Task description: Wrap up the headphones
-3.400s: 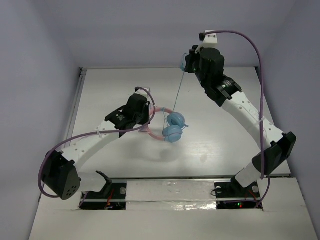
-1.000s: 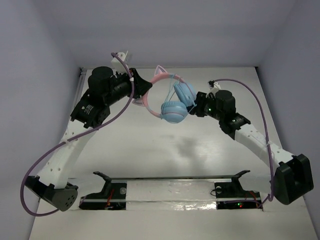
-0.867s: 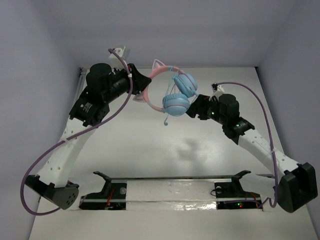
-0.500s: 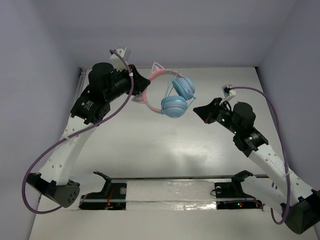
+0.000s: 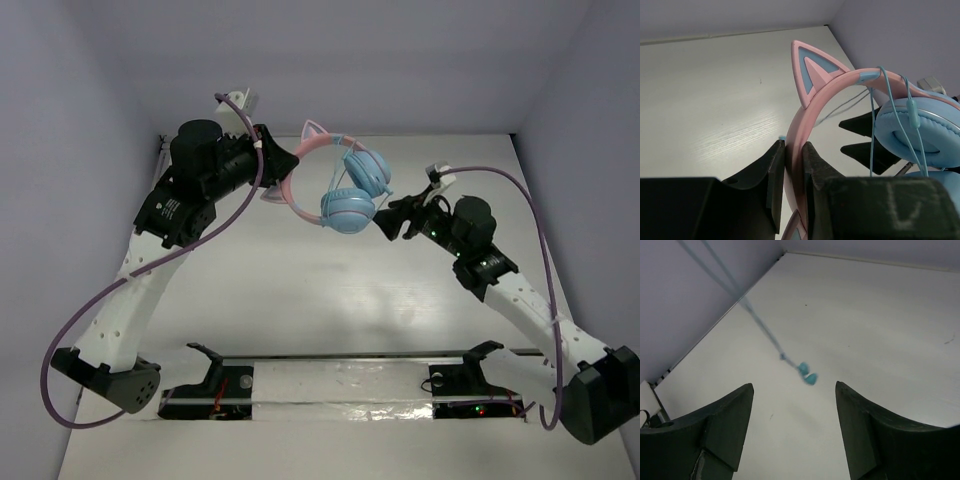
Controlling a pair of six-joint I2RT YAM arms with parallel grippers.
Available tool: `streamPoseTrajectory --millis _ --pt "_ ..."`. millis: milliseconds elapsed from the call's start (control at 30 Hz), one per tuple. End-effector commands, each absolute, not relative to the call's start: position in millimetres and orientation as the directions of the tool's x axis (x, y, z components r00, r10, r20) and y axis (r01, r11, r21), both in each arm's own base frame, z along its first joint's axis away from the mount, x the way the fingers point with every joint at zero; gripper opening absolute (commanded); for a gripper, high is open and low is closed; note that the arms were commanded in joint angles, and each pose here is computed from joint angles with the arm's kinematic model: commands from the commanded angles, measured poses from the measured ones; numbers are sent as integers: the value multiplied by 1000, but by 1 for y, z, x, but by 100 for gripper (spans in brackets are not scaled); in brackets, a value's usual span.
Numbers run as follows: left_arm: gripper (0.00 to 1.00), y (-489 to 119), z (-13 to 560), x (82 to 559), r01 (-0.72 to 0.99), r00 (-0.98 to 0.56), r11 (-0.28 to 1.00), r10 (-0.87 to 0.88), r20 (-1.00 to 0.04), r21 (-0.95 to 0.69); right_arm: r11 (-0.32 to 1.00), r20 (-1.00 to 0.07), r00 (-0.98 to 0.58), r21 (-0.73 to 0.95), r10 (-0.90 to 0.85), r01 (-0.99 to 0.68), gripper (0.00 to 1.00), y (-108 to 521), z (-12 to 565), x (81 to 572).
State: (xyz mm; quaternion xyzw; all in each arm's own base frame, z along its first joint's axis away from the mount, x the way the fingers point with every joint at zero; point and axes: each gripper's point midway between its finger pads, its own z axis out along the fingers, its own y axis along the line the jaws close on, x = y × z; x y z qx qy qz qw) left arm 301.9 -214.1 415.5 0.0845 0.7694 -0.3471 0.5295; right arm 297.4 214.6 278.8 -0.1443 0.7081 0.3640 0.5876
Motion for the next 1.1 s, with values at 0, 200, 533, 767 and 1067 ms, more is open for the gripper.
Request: streamPoseTrajectory --millis 0,200,533,767,1067 --pt "0 -213 466 292 566 -322 698 -302 -897 -438 627 -961 -180 272 209 -730 73 234 308 306" --pt "0 -213 462 293 560 -329 701 -300 -895 -441 422 -945 -279 325 168 -846 81 289 287 285" --pt "0 -211 461 288 559 -335 699 -301 -893 -446 276 -918 -342 388 202 -879 56 323 267 292" --pt "0 -209 473 289 560 -311 701 -317 -896 -442 302 -918 -354 393 177 -868 46 326 254 301" --pt "0 -208 474 297 526 -299 693 -391 -870 -492 312 -873 -431 484 227 -817 2 335 236 293"
